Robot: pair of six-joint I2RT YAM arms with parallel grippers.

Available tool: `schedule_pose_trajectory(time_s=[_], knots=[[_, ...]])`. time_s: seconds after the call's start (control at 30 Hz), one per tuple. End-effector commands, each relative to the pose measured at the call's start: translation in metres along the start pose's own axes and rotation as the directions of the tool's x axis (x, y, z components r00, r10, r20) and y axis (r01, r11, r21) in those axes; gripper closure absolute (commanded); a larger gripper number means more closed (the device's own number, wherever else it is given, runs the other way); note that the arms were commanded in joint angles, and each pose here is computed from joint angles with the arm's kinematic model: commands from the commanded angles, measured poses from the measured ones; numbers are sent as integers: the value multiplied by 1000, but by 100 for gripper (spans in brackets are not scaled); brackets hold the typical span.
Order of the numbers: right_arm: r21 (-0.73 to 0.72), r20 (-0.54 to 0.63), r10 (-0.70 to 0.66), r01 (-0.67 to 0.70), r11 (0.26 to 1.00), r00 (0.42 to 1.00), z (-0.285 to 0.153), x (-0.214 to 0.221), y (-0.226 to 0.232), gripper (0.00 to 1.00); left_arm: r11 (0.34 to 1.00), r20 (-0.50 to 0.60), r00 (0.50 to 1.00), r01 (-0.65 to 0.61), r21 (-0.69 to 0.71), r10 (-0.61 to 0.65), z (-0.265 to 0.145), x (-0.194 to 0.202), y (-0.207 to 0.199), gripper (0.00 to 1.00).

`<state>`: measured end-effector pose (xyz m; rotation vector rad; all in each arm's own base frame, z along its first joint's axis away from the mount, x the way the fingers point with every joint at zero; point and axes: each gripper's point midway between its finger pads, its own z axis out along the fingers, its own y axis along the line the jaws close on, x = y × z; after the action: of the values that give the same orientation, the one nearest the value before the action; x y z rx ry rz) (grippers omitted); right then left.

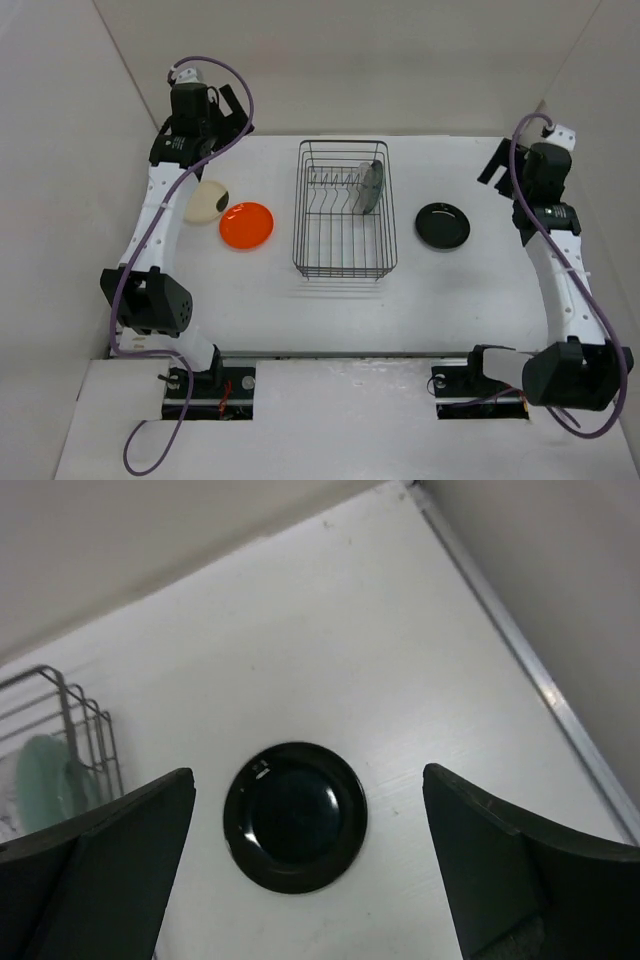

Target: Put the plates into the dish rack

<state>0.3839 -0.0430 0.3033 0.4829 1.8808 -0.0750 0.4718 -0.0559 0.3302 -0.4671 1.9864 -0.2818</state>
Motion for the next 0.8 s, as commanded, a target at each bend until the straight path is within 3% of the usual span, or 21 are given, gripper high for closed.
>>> schedule_pose_trajectory(time_s=[0.0, 0.1, 0.17, 0.4, 0.63, 0.77], knots=[[-276, -206, -25, -33, 961, 978, 28, 85, 16, 0, 979, 5, 1000, -21, 201, 20, -13, -4, -35, 0], [-206, -279, 30, -90, 974, 960, 38, 115, -9, 1, 950, -61, 998, -1, 311, 21, -6, 10, -48, 0], [-206, -337, 126, -204, 957, 933, 44, 131, -21, 3, 928, -97, 995, 18, 373, 19, -6, 15, -54, 0], [-160, -431, 176, -267, 950, 885, 62, 175, -36, 6, 944, -117, 992, 78, 321, -43, 11, 8, -24, 0], [-111, -526, 194, -293, 950, 828, 81, 217, -43, 17, 960, -89, 995, 74, 269, -52, 10, 1, -16, 0], [-90, -531, 197, -286, 954, 824, 88, 222, -47, 22, 961, -87, 995, 65, 270, -43, 10, 1, -16, 0]])
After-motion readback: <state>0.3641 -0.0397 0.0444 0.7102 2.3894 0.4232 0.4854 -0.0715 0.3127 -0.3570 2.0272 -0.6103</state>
